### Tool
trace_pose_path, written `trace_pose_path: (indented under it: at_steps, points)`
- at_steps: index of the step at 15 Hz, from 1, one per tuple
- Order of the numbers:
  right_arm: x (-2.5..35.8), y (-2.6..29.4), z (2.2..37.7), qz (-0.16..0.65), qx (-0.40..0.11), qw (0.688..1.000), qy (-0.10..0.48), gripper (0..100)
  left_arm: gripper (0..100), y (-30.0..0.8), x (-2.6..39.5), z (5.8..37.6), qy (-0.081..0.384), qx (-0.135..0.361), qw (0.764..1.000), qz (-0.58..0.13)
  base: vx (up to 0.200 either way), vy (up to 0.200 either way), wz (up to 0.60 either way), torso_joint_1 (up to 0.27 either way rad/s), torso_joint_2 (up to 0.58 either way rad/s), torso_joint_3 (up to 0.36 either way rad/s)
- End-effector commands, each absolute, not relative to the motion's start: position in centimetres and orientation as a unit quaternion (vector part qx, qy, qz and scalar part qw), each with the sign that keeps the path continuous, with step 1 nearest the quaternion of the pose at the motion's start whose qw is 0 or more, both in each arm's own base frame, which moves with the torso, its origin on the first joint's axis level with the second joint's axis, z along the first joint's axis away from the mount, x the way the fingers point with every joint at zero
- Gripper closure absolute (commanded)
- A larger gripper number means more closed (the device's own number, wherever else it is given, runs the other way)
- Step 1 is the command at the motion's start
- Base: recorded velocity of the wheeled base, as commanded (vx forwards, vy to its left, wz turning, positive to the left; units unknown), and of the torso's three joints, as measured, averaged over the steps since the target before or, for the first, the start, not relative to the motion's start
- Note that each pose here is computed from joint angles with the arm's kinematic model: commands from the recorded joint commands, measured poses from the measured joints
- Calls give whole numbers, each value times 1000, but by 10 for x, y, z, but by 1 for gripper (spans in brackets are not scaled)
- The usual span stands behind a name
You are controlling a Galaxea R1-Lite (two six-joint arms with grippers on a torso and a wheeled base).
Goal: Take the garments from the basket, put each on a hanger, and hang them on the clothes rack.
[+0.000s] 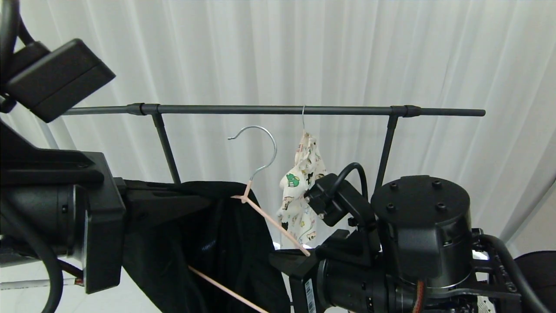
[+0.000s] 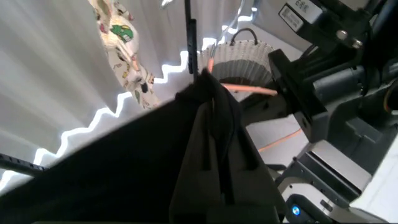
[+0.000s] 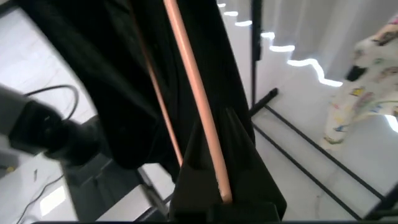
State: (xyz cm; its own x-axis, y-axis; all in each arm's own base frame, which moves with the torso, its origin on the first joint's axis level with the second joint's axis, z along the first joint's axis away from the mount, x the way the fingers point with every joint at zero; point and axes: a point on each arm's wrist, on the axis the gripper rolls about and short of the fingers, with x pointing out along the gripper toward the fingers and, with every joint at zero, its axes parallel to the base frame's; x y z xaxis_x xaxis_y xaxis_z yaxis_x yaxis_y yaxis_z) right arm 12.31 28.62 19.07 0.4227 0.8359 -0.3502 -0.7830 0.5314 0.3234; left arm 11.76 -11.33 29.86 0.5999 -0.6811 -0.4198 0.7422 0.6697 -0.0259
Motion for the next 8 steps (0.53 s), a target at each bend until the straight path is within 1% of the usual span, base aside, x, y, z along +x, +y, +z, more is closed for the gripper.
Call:
trace_pose_path:
  at_steps: [1, 3, 4, 7, 8]
  points:
    - [127, 284, 193, 468, 59, 850, 233, 100, 100, -113, 124, 294, 195, 81, 898, -386, 0, 0, 0, 0, 0, 0]
    - [130, 283, 195, 453, 66, 862, 218, 100, 100, -115, 128, 281, 182, 130, 900, -374, 0, 0, 0, 0, 0, 0]
    - [130, 284, 196, 448, 68, 866, 211, 100, 100, -116, 129, 277, 181, 140, 901, -370, 0, 0, 0, 0, 0, 0]
    - [130, 284, 197, 433, 71, 876, 198, 100, 100, -119, 132, 278, 176, 148, 899, -373, 0, 0, 0, 0, 0, 0]
    - [130, 284, 198, 430, 70, 879, 196, 100, 100, -120, 133, 277, 169, 165, 896, -376, 0, 0, 0, 0, 0, 0]
